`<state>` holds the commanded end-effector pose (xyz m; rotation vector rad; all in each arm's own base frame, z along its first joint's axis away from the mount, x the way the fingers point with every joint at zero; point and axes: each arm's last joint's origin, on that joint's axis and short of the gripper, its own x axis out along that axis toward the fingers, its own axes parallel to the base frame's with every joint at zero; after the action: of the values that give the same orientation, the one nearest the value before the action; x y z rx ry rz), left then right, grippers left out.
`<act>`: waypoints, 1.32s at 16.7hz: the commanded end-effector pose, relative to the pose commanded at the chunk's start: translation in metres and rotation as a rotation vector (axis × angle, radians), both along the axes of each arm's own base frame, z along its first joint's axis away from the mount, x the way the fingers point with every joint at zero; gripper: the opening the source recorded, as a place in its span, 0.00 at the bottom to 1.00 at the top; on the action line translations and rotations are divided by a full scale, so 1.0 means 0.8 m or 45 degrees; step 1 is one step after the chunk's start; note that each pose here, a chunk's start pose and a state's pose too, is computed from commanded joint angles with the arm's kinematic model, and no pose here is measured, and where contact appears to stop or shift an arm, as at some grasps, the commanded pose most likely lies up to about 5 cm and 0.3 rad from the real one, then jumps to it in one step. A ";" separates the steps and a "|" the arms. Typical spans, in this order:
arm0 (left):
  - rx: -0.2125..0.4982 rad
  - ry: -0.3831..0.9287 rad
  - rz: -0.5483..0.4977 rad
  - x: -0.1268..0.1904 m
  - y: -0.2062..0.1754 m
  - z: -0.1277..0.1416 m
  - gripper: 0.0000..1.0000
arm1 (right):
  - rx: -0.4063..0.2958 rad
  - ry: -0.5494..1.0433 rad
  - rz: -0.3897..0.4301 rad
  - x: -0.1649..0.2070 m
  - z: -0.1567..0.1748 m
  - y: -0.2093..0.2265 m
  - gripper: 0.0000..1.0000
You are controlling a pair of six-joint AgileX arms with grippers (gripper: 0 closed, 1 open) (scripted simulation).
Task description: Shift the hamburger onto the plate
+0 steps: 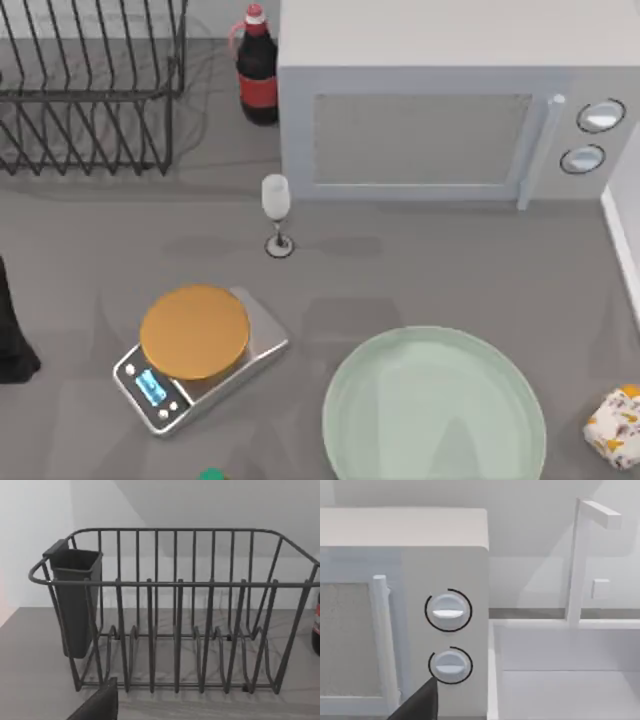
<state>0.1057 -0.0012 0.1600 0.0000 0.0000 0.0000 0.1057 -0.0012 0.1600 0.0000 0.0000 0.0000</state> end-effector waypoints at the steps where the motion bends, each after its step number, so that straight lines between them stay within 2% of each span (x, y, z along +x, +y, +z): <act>1: 0.000 0.000 0.000 0.000 0.000 0.000 1.00 | 0.000 0.000 0.000 0.000 0.000 0.000 1.00; 4: 0.000 0.000 0.000 0.000 0.000 0.000 1.00 | -0.013 0.047 0.013 0.001 0.005 0.001 1.00; 7: 0.000 0.000 0.000 0.000 0.000 0.000 1.00 | -0.060 0.221 0.067 0.005 0.019 0.007 1.00; 11: 0.000 0.000 0.000 0.000 0.000 0.000 1.00 | -0.174 0.661 0.191 0.028 0.035 0.021 1.00; 17: 0.000 0.000 0.000 0.000 0.000 0.000 1.00 | -0.411 1.442 0.425 0.085 0.029 0.055 1.00; 22: 0.000 0.000 0.000 0.000 0.000 0.000 1.00 | -0.573 1.831 0.573 0.122 0.019 0.084 1.00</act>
<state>0.1057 -0.0012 0.1600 0.0000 0.0000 0.0000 0.2036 0.0658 0.1754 -0.4497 1.4381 0.4500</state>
